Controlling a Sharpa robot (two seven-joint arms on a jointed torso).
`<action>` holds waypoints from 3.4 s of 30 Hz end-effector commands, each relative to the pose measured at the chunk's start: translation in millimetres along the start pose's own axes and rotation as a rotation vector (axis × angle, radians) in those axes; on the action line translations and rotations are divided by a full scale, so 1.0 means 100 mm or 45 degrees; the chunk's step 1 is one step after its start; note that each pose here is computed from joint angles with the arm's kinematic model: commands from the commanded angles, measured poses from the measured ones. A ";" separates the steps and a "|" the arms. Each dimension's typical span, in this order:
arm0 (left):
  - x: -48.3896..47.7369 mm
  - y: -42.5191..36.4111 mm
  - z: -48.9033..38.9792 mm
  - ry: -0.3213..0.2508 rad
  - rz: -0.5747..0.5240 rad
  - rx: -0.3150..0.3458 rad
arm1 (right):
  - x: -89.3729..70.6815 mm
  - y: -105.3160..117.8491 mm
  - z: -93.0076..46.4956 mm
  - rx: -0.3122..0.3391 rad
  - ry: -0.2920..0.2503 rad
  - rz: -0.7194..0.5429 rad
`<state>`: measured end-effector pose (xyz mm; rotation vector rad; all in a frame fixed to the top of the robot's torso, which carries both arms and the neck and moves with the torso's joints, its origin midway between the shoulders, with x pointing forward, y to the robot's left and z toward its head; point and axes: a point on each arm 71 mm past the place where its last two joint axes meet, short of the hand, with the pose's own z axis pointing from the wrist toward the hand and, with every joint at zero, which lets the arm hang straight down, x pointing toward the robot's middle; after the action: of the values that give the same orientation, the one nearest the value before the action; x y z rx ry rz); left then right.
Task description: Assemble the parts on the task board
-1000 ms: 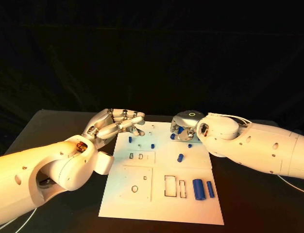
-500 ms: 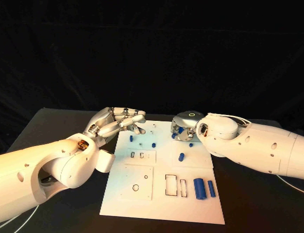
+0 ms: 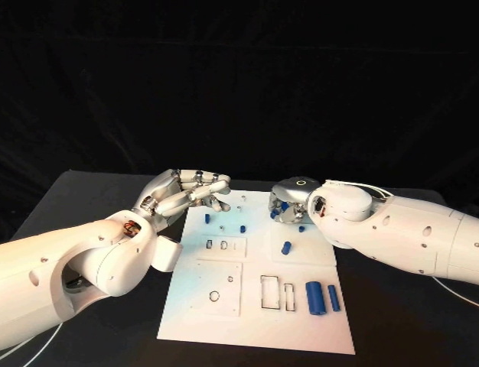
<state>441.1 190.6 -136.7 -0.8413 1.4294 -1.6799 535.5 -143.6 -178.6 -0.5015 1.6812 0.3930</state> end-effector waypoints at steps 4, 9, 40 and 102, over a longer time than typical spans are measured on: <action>0.012 -0.008 0.009 0.017 -0.015 0.005 | 0.04 0.02 0.00 -0.011 0.000 0.009; 0.000 -0.005 0.008 0.013 -0.015 0.003 | 0.01 0.00 -0.03 -0.013 -0.072 0.018; -0.145 0.031 0.032 -0.041 -0.006 -0.012 | -0.30 0.17 0.25 0.044 -0.334 0.064; -0.156 -0.040 0.092 -0.041 -0.009 0.001 | -0.18 0.29 0.52 0.059 -0.295 0.087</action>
<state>457.0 203.2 -132.9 -0.8792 1.4019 -1.6396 565.7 -90.6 -168.0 -0.3368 1.4622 0.4454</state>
